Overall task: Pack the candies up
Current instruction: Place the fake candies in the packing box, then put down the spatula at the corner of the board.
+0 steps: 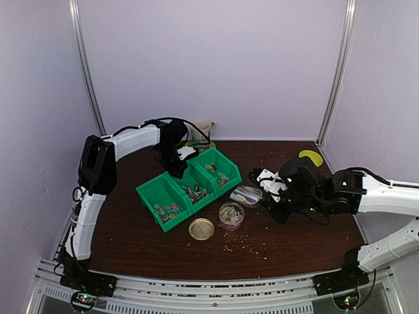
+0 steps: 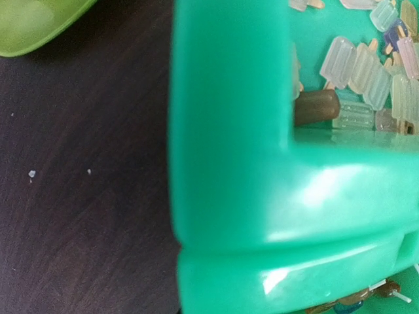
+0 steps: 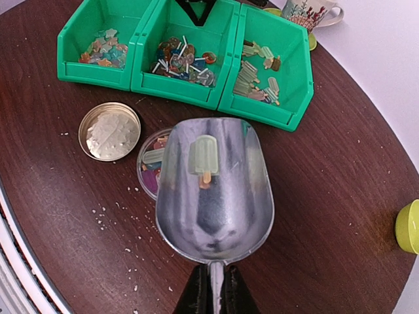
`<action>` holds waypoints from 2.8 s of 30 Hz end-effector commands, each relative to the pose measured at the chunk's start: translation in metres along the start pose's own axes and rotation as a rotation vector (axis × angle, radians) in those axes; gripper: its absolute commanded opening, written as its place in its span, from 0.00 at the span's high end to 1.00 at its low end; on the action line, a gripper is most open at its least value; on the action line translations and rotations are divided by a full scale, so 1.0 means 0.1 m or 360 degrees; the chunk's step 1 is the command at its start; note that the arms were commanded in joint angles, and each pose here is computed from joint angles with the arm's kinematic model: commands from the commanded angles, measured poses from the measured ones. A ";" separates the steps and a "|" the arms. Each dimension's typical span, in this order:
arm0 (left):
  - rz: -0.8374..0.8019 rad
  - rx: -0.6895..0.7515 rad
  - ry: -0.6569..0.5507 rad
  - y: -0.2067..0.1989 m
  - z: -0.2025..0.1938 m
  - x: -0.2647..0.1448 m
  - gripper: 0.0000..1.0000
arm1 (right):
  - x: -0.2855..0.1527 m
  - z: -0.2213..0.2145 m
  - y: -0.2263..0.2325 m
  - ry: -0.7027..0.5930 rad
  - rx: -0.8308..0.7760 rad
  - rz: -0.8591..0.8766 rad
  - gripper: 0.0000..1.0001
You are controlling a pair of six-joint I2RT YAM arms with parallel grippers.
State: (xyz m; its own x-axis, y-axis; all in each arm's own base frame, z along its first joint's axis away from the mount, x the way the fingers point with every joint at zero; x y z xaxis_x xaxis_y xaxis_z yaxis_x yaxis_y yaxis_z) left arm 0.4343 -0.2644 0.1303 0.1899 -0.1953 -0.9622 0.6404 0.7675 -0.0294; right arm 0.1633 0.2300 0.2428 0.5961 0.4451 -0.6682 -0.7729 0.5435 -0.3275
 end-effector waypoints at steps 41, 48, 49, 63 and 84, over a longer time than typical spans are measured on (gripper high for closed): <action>0.0385 -0.0674 -0.0425 -0.21 -0.66 -1.52 0.02 | 0.03 0.10 0.11 0.0495 -0.0349 0.0010 1.00; 0.0388 -0.0603 -0.0428 -0.39 -1.02 -1.56 0.02 | 0.07 0.17 0.13 0.0622 -0.0488 -0.0012 1.00; 0.0386 -0.0593 -0.0436 -0.41 -1.05 -1.57 0.02 | 0.08 0.18 0.13 0.0647 -0.0508 -0.0023 1.00; 0.0344 -0.0572 -0.0593 -0.42 -1.19 -1.50 0.02 | 0.13 0.33 0.27 0.0797 -0.0903 -0.0207 1.00; 0.0280 -0.0549 -0.0675 -0.46 -1.17 -1.59 0.02 | 0.17 0.17 -0.96 0.0110 0.0321 -0.0731 1.00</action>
State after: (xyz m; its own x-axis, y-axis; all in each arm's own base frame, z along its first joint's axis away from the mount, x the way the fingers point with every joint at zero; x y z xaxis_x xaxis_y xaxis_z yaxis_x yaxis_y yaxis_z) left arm 0.2880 -0.1936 0.2444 0.5774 -0.1670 -0.7992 0.2756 0.9613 -0.0018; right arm 0.2231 0.2084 0.2701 0.7899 0.0597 -0.6103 -0.4987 0.6417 -0.5827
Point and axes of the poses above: each gripper's point midway between its finger pads, its own x axis out along the fingers, its own y axis along the line the jaws close on, z = x × y, the point moved 8 cm from there along -x, back along the fingers, and after that the axes turned 9 degrees about -x, right-handed, at the moved point
